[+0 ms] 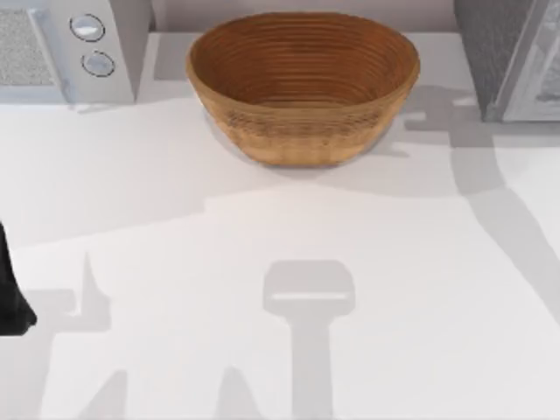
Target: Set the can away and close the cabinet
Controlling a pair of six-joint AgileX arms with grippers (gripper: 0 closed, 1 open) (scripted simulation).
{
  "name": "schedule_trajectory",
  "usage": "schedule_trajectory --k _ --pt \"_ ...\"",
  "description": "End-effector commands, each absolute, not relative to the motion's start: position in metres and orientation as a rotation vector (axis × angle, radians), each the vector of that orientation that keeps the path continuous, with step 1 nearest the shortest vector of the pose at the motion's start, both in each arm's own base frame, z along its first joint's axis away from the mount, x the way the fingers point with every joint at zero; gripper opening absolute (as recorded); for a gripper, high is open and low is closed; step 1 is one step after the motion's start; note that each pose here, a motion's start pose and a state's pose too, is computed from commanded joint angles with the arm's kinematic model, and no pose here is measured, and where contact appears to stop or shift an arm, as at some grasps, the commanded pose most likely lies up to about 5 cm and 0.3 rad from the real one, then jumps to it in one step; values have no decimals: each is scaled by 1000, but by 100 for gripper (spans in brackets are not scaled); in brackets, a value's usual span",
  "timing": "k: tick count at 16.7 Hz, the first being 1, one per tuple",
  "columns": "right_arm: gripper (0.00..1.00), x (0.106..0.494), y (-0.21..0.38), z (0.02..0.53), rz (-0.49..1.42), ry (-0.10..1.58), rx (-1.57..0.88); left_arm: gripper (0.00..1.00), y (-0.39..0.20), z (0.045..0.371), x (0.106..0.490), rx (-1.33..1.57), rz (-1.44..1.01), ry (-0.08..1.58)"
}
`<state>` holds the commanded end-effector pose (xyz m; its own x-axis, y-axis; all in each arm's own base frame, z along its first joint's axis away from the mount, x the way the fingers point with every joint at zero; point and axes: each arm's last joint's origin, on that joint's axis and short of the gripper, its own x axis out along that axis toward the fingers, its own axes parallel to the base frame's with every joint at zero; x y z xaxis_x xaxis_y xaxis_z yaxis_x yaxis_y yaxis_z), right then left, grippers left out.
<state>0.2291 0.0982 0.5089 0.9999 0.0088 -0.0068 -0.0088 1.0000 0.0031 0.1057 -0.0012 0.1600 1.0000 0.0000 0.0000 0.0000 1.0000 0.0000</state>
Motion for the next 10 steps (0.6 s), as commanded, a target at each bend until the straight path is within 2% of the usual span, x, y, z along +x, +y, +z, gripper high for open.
schedule_trajectory --k 6,10 --pt "100 223 90 514 -27 -11 0 100 -1 160 106 0 0 0" --pt "100 250 91 515 -27 -11 0 100 -1 160 106 0 0 0"
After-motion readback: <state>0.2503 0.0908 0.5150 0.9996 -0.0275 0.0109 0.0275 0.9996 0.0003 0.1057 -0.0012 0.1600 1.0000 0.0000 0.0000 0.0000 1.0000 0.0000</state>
